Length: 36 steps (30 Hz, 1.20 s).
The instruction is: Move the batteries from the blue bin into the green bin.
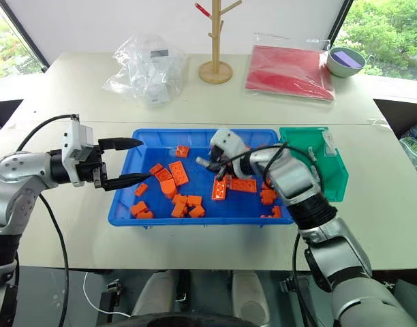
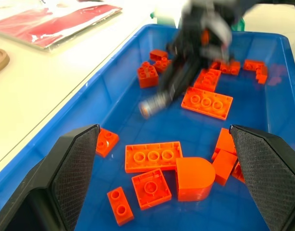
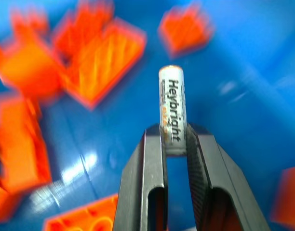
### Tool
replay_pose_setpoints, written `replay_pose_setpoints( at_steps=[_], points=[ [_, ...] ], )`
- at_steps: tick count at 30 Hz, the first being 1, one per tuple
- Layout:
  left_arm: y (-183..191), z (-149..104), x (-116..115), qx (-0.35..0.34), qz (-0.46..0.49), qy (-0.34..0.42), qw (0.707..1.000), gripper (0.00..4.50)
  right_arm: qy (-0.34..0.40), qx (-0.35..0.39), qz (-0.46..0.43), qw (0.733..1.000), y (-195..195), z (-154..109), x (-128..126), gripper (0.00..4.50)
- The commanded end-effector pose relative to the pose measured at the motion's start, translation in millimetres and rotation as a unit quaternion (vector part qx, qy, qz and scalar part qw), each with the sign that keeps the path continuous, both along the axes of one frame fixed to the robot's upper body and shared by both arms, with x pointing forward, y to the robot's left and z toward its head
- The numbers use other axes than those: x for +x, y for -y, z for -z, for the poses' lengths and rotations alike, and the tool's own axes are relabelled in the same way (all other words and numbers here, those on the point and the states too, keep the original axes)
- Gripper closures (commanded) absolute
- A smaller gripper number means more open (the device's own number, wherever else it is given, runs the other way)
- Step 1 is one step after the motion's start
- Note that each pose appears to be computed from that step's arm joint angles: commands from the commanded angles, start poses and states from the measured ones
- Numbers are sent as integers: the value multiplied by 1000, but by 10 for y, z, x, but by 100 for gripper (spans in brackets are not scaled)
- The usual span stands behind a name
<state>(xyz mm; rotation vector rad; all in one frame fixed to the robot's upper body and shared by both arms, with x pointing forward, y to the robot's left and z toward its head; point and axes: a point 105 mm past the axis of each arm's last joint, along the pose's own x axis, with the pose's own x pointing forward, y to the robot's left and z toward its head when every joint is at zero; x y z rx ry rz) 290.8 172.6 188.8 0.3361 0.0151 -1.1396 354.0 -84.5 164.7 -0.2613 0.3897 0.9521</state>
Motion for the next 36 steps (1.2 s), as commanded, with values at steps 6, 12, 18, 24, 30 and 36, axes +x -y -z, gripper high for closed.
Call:
replay_pose_setpoints(
  at_steps=[6,12,18,24,30,36],
  points=[
    [-8,-39,-41,-13,1,11,1000,0,27,58,168,984,1205,-725,-216,446],
    [70,-43,-12,-22,16,16,999,0,10,21,264,964,1812,-617,-502,446],
    [126,-48,-13,-25,31,18,999,0,0,-13,299,954,1987,-397,-587,343],
    [131,-41,-13,-23,31,20,999,0,46,-22,252,966,1792,-562,-438,154],
    [122,-74,-15,-21,27,26,999,0,72,-9,89,993,985,-712,-369,154],
    [116,-123,-24,-18,25,28,999,0,102,-129,-67,984,569,-316,-355,10]
  ],
)
